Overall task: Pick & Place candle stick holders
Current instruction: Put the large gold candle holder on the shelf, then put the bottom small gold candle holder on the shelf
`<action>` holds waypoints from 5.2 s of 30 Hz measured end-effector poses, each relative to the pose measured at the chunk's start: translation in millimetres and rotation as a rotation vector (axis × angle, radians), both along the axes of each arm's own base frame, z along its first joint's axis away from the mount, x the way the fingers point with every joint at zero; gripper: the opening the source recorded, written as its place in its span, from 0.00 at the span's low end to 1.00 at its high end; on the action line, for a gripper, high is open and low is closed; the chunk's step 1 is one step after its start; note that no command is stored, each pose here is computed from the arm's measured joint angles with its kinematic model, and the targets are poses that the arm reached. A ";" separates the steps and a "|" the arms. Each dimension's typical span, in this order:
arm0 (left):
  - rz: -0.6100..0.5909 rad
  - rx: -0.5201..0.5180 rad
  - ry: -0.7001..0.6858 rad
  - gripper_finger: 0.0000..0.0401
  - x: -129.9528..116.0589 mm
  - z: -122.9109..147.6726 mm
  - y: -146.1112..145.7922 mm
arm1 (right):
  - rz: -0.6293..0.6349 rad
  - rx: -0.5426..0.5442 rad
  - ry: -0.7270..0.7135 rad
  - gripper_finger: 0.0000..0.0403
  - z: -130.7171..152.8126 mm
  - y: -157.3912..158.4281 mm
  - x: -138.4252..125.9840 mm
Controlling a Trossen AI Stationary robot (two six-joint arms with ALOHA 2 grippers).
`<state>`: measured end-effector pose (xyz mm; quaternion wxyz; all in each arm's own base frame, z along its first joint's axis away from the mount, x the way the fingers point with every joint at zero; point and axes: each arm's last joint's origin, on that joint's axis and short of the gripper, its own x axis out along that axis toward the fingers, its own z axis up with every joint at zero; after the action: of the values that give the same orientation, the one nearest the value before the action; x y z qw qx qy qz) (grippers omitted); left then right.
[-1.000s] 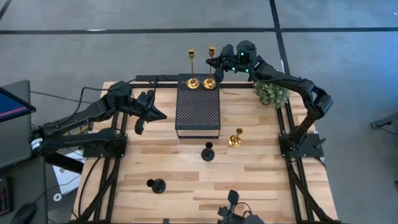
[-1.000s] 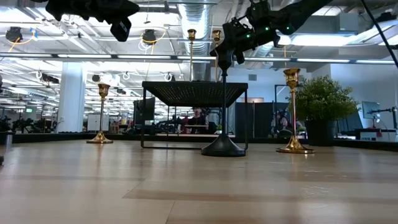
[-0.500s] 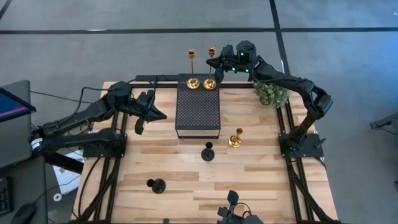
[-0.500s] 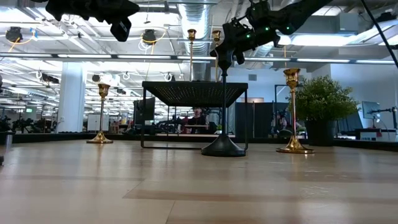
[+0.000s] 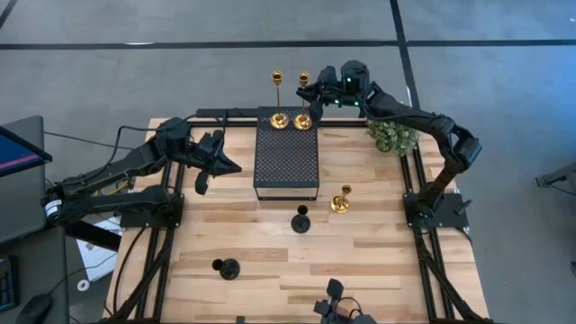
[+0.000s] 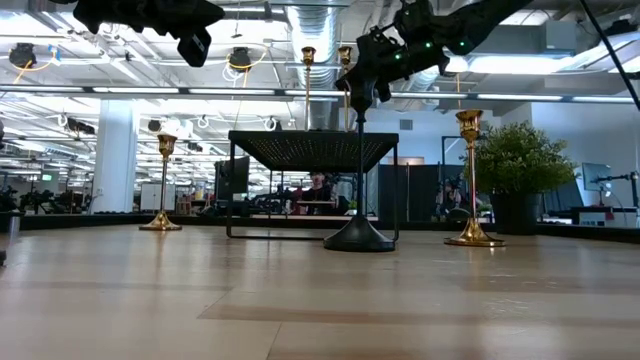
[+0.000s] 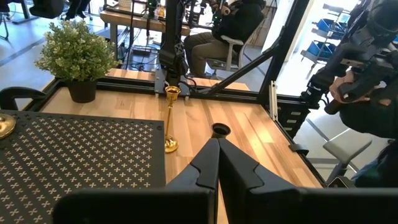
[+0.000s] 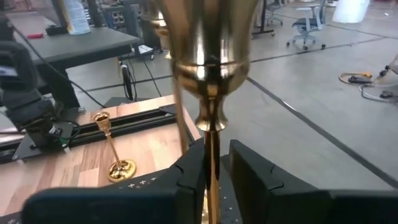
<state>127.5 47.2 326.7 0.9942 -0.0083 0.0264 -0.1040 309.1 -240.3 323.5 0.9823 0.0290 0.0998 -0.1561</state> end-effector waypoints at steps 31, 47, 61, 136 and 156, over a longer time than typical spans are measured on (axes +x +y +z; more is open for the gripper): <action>0.000 -0.006 0.006 0.01 -0.1 -0.5 0.0 | 0.049 0.068 0.275 0.37 66.7 85.8 -103.7; 0.000 -0.007 0.007 0.01 -0.1 -0.6 0.0 | 0.275 0.138 0.406 0.15 58.3 169.4 -136.1; 0.000 -0.006 0.006 0.01 -0.1 -0.6 -0.1 | 0.166 0.221 0.321 0.14 -2.9 200.8 -149.9; -0.003 0.038 0.009 0.01 3.0 -2.5 1.6 | 0.179 -0.014 0.256 0.14 -85.7 265.2 -169.4; -0.004 0.023 0.037 0.01 9.1 -6.4 4.9 | 0.109 0.242 0.189 0.14 -164.9 264.8 -182.8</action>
<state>136.6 52.0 320.3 0.9934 0.0012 0.0461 -0.1053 126.3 24.5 158.5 0.9648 0.1270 0.2115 -0.0913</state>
